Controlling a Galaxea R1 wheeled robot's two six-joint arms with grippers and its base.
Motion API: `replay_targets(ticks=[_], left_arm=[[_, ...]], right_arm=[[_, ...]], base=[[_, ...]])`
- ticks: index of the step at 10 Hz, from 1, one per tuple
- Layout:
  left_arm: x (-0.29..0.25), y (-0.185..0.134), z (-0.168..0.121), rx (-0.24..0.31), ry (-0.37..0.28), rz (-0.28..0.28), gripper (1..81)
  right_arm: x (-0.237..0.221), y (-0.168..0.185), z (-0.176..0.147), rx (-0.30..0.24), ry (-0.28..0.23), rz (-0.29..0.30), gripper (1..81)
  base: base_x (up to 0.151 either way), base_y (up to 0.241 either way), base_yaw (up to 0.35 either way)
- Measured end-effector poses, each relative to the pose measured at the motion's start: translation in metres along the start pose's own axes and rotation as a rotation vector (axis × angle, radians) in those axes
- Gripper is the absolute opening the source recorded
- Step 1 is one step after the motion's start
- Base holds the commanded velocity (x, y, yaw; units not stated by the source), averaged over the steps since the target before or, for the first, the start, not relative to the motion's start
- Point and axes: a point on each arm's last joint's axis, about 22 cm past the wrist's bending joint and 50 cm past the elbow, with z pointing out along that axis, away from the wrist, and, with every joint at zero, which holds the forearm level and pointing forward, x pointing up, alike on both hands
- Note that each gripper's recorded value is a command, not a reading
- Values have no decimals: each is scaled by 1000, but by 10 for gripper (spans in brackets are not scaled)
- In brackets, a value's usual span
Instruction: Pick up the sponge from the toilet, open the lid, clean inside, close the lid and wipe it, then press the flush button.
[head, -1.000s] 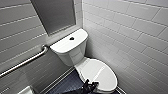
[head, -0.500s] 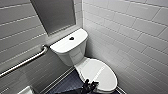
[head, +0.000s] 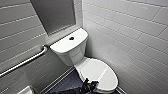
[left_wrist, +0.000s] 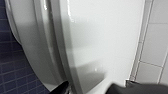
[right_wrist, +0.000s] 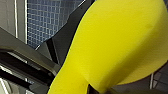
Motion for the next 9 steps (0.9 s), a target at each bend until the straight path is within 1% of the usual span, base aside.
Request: replay_targets(ticks=[2, 5, 6, 9], left_arm=[[0, 4, -4, -13, -11, -11, 811], [-3, 18, -18, -60, -36, -21, 811], [-6, 25, -24, -78, -51, -32, 811], [-20, 55, -44, -161, -96, -66, 811]], right_arm=[[0, 0, 0, -1, 0, 1, 10], [2, 5, -1, -13, 3, 8, 10], [1, 6, 0, -17, 5, 13, 10], [1, 10, 2, -33, 11, 37, 10]], base=[[0, 0, 0], [0, 0, 0], [0, 0, 0], [0, 0, 0]])
